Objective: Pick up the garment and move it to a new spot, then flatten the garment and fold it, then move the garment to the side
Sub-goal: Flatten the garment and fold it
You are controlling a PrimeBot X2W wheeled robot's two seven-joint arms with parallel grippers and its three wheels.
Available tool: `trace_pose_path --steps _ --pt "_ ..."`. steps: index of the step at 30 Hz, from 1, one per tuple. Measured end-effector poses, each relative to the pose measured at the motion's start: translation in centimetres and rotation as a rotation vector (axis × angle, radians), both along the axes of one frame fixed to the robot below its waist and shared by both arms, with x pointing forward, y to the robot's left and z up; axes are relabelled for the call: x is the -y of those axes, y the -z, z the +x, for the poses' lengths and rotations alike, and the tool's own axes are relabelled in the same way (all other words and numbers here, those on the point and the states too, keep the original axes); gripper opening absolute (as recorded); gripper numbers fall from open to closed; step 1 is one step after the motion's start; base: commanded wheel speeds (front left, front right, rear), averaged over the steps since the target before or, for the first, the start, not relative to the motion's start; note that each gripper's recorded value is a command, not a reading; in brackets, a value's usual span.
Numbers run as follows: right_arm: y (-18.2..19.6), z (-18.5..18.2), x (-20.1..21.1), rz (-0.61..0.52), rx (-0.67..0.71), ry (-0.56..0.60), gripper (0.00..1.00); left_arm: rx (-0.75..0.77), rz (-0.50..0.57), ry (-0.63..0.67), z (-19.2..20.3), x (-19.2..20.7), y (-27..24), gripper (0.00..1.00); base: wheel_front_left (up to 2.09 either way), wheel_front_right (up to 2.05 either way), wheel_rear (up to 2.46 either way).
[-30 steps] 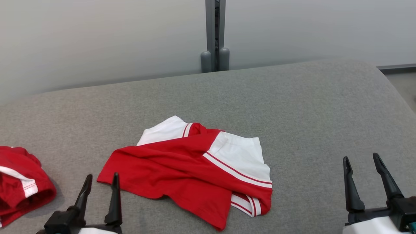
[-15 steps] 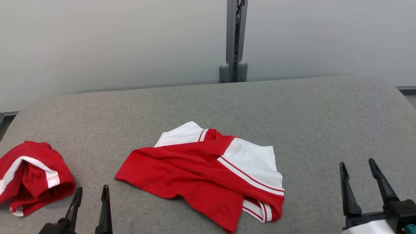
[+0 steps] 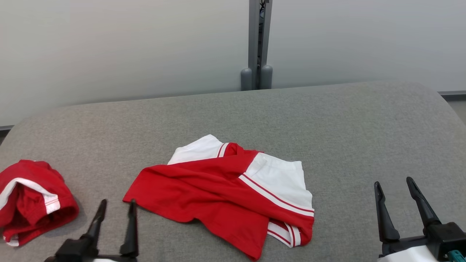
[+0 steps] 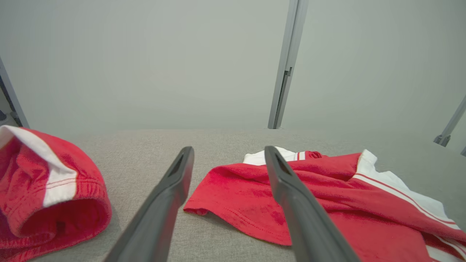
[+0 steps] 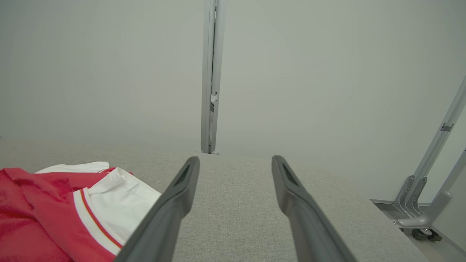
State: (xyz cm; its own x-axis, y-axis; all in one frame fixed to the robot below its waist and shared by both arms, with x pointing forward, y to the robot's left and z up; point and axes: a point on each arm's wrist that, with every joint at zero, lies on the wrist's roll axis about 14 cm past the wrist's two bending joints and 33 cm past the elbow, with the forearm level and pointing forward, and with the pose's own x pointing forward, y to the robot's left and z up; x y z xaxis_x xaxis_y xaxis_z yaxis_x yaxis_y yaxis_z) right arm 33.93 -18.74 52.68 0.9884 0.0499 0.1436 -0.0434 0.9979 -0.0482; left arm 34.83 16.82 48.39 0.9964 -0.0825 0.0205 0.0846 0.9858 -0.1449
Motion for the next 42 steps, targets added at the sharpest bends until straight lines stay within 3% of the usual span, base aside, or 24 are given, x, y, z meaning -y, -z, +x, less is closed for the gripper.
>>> trace_pose_path --steps 8,13,17,25,34,36,37,38,40,42 --pt "0.7 0.1 1.1 -0.002 -0.024 0.035 1.00 -0.041 -0.036 0.311 2.5 10.5 0.6 1.00 0.00 0.00 0.00" --pt "1.0 0.9 1.7 0.007 -0.038 0.055 1.00 -0.155 -0.002 0.536 4.9 17.5 1.4 1.00 0.00 0.00 0.00" --pt "1.5 0.8 2.9 0.019 -0.054 0.094 1.00 -0.270 0.033 0.646 6.6 20.9 2.7 1.00 0.00 0.00 0.00" --pt "2.4 -0.3 4.7 0.031 -0.088 0.159 1.00 -0.442 0.058 0.714 7.9 23.0 5.2 1.00 0.00 0.00 0.00" --pt "2.4 -0.3 5.2 0.036 -0.086 0.174 1.00 -0.540 0.069 0.688 8.2 21.8 7.5 1.00 0.00 0.00 0.00" --pt "2.2 -0.1 5.1 0.035 -0.082 0.171 1.00 -0.548 0.057 0.691 8.1 22.0 7.6 0.62 0.00 0.00 0.00" --pt "2.2 0.0 5.1 0.035 -0.081 0.171 1.00 -0.558 0.056 0.696 7.9 22.1 7.9 0.53 0.00 0.00 0.00" --pt "2.2 0.0 5.1 0.034 -0.080 0.170 1.00 -0.568 0.058 0.700 7.7 22.3 8.1 0.51 0.00 0.00 0.00" --pt "2.1 0.1 5.1 0.034 -0.079 0.169 1.00 -0.579 0.065 0.708 7.4 22.4 8.5 0.58 0.00 0.00 0.00" --pt "2.2 0.0 5.1 0.034 -0.083 0.171 1.00 -0.587 0.066 0.712 7.4 22.5 8.8 0.49 0.00 0.00 0.00"
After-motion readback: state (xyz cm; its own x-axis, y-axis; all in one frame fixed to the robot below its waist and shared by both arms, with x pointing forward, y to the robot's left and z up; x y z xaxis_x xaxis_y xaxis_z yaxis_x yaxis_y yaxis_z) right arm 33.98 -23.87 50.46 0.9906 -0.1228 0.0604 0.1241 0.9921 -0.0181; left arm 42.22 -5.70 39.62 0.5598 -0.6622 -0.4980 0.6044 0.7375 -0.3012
